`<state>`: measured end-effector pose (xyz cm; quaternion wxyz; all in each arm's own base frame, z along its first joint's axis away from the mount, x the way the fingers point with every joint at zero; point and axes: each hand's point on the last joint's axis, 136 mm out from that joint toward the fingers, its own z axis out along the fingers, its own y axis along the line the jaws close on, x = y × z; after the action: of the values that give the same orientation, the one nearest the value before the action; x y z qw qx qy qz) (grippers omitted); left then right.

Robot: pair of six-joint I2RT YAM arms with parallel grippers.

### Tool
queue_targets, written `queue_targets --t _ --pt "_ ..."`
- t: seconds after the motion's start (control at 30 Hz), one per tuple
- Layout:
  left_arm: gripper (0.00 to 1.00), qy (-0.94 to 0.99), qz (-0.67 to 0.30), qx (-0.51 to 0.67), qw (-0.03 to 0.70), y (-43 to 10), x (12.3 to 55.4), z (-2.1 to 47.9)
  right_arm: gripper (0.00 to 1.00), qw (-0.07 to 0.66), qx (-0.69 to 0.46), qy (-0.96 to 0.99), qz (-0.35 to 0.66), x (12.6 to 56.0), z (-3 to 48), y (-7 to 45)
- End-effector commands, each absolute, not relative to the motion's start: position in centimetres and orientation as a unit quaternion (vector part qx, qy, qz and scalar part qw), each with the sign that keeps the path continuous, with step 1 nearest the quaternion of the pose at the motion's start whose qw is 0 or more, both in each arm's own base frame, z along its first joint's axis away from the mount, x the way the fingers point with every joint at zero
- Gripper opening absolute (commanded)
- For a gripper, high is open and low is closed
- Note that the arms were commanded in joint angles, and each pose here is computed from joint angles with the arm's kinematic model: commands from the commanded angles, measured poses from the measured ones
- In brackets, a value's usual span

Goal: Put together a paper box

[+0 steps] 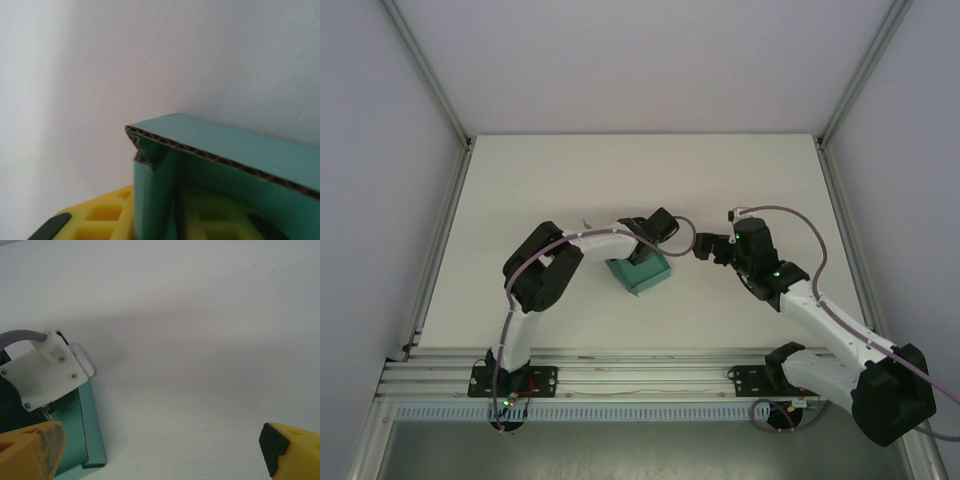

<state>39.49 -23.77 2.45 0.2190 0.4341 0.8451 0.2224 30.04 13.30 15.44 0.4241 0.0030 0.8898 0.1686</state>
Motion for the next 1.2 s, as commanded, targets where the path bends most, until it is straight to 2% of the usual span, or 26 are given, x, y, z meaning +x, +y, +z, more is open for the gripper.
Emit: queue_targets --t 0.0,0.3,0.47,0.5,0.53,0.57,0.7,0.8,0.9,1.03,1.17 --pt "0.33 0.852 0.168 0.461 0.184 -24.5 37.6 1.9 1.00 0.438 -0.002 0.880 0.183 29.8 16.6 13.4" --pt "0.61 0.839 0.112 0.485 0.221 -27.0 38.4 8.3 1.00 0.434 -0.021 0.879 0.197 28.7 17.1 13.7" --pt "0.71 0.832 0.092 0.490 0.244 -27.7 38.3 11.4 1.00 0.439 -0.026 0.876 0.198 28.4 17.5 13.6" --pt "0.75 0.832 0.089 0.484 0.255 -27.7 38.5 12.1 1.00 0.440 -0.025 0.876 0.195 28.4 17.5 13.4" --pt "0.91 0.835 0.085 0.475 0.264 -27.9 38.7 12.5 1.00 0.443 -0.026 0.875 0.193 28.3 17.7 13.4" --pt "1.00 0.837 0.076 0.459 0.289 -27.9 39.1 14.4 1.00 0.444 -0.026 0.875 0.191 28.3 17.8 13.3" --pt "1.00 0.852 0.021 0.369 0.369 -27.4 40.5 20.4 1.00 0.446 -0.044 0.874 0.188 28.2 18.0 13.4" --pt "1.00 0.857 -0.008 0.278 0.433 -25.2 41.2 25.1 1.00 0.440 -0.079 0.874 0.190 28.4 18.4 14.3" --pt "1.00 0.856 -0.019 0.216 0.470 -22.5 40.9 27.7 1.00 0.438 -0.121 0.871 0.188 29.3 18.6 15.4" --pt "1.00 0.873 -0.024 0.101 0.476 -17.0 39.6 27.9 0.96 0.422 -0.310 0.831 0.190 29.4 18.1 19.0" --pt "1.00 0.892 -0.066 0.000 0.448 -12.0 37.8 24.5 0.93 0.373 -0.492 0.762 0.194 29.5 16.9 22.4"
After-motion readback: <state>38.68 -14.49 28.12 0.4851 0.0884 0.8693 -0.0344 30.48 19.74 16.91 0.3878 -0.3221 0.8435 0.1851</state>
